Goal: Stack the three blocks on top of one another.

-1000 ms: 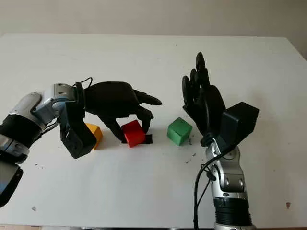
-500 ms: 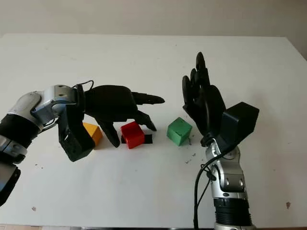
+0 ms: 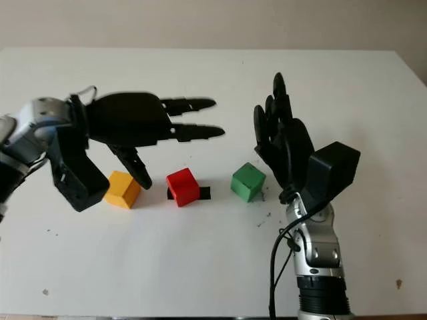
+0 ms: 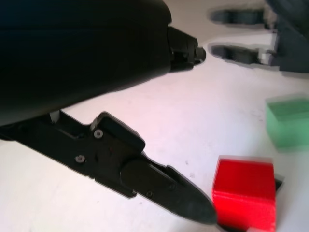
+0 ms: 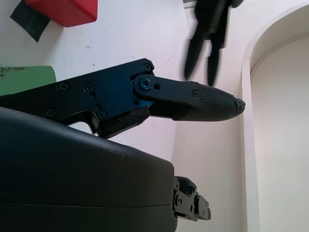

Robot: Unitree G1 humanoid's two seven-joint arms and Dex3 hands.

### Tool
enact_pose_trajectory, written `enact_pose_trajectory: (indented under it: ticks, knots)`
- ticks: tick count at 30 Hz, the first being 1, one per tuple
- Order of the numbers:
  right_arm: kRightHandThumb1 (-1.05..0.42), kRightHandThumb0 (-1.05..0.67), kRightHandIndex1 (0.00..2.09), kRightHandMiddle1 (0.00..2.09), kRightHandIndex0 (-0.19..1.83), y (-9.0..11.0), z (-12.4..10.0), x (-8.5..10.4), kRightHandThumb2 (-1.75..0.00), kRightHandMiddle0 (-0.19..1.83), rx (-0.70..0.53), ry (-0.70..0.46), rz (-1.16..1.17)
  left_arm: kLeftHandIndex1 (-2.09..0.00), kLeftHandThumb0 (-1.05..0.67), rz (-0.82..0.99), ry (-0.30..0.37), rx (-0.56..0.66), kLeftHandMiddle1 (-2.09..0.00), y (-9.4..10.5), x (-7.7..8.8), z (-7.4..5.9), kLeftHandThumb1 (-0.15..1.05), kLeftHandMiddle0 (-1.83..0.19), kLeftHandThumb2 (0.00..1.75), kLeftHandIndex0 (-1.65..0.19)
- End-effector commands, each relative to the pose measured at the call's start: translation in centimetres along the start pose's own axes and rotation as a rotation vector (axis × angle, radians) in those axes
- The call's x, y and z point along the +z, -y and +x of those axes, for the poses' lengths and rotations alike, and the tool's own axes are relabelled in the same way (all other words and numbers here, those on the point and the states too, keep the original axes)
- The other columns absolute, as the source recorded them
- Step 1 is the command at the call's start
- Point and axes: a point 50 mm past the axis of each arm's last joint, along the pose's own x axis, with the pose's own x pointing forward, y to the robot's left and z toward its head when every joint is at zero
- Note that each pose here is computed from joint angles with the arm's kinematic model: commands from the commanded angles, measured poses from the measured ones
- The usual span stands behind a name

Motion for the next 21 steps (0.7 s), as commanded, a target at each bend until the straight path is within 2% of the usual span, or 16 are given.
enact_pose_trajectory:
  ticks: [1, 3, 6, 7, 12, 15, 18, 21]
  knots:
    - [-1.05, -0.74, 0.00, 0.00, -0.19, -0.1, -0.2, 0.3, -0.57, -0.19, -0.001, 0.012, -0.001, -0.06, -0.81, -0.045, -0.053, 0.045, -0.04, -1.1, -0.7, -1.5, 0.84, 0.19, 0.06, -0.04]
    - [-1.05, -0.73, 0.00, 0.00, -0.19, -0.2, -0.2, 0.3, -0.57, -0.19, 0.001, 0.014, 0.002, -0.06, -0.84, -0.075, -0.109, 0.077, -0.05, -1.9, -1.2, -2.7, 0.88, 0.19, 0.07, -0.04]
    - [-1.05, -0.73, 0.00, 0.00, -0.19, -0.3, -0.2, 0.4, -0.56, -0.19, 0.002, 0.017, 0.013, -0.08, -0.88, -0.210, -0.157, 0.174, -0.06, -1.9, -2.2, -5.5, 0.91, 0.17, 0.08, -0.08]
    - [-1.05, -0.73, 0.00, 0.00, -0.19, -0.3, -0.2, 0.4, -0.56, -0.19, 0.003, 0.017, 0.013, -0.08, -0.88, -0.245, -0.192, 0.201, -0.06, -1.8, -2.4, -6.5, 0.93, 0.17, 0.08, -0.09]
    - [-1.05, -0.73, 0.00, 0.00, -0.19, -0.2, -0.2, 0.4, -0.57, -0.19, 0.001, 0.011, 0.013, -0.09, -0.85, -0.281, -0.364, 0.191, -0.06, -1.3, -1.9, -9.8, 0.94, 0.17, 0.07, -0.14]
    - [-1.05, -0.73, 0.00, 0.00, -0.19, -0.1, -0.2, 0.5, -0.56, -0.19, 0.003, 0.013, 0.013, -0.10, -0.81, -0.283, -0.405, 0.160, -0.06, -0.4, -1.6, -10.9, 0.93, 0.16, 0.06, -0.18]
    - [-1.05, -0.73, 0.00, 0.00, -0.19, -0.2, -0.2, 0.6, -0.56, -0.19, 0.004, 0.011, 0.014, -0.10, -0.84, -0.275, -0.434, 0.130, -0.06, 0.3, -1.5, -11.3, 0.95, 0.15, 0.06, -0.21]
    - [-1.05, -0.73, 0.00, 0.00, -0.19, -0.1, -0.2, 0.6, -0.56, -0.19, 0.008, 0.010, 0.009, -0.08, -0.83, -0.285, -0.435, 0.104, -0.05, 1.6, -1.2, -11.7, 0.95, 0.17, 0.06, -0.20]
